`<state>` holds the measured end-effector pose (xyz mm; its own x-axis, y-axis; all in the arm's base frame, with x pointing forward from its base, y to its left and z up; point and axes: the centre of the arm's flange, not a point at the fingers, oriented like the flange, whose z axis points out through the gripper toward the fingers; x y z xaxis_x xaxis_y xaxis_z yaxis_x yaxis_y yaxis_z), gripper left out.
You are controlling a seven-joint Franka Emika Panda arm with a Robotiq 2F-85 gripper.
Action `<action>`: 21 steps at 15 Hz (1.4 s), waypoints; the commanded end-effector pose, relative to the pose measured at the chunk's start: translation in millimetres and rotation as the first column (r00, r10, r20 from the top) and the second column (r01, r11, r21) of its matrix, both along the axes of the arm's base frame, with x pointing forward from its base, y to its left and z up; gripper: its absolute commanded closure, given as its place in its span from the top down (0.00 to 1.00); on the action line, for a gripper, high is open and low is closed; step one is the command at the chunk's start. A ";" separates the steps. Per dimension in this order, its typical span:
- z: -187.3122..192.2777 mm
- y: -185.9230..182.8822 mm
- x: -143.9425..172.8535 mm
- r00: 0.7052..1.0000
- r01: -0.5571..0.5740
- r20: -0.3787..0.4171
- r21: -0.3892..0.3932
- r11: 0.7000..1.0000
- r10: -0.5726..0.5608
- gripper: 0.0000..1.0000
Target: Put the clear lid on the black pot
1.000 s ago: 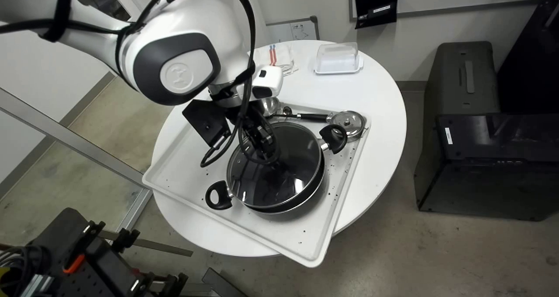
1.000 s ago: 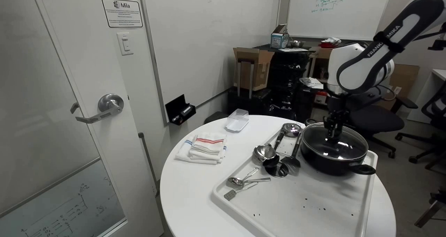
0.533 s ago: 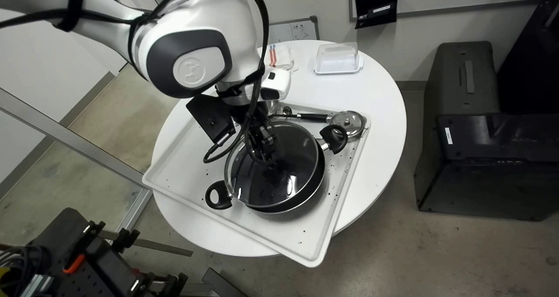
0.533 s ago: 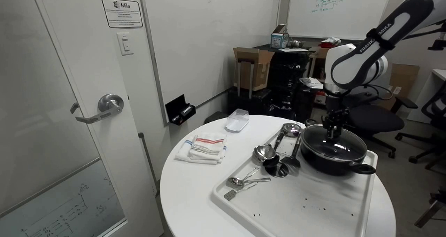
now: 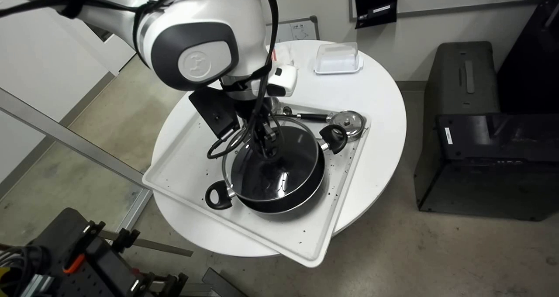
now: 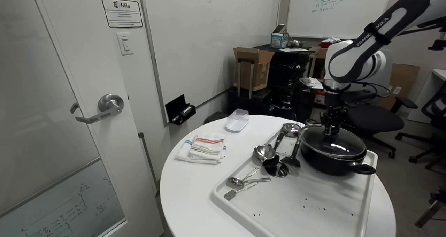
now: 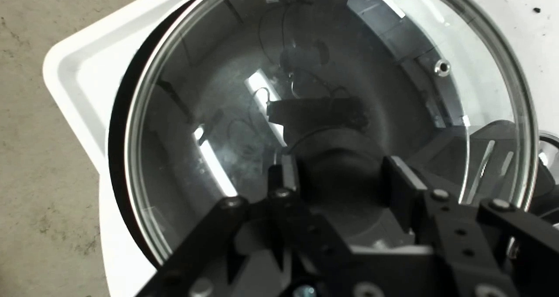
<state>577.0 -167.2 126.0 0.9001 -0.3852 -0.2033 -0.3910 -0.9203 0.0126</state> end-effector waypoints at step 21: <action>14.4 -20.4 -13.5 0.996 -0.091 -0.002 0.026 0.996 0.091 0.26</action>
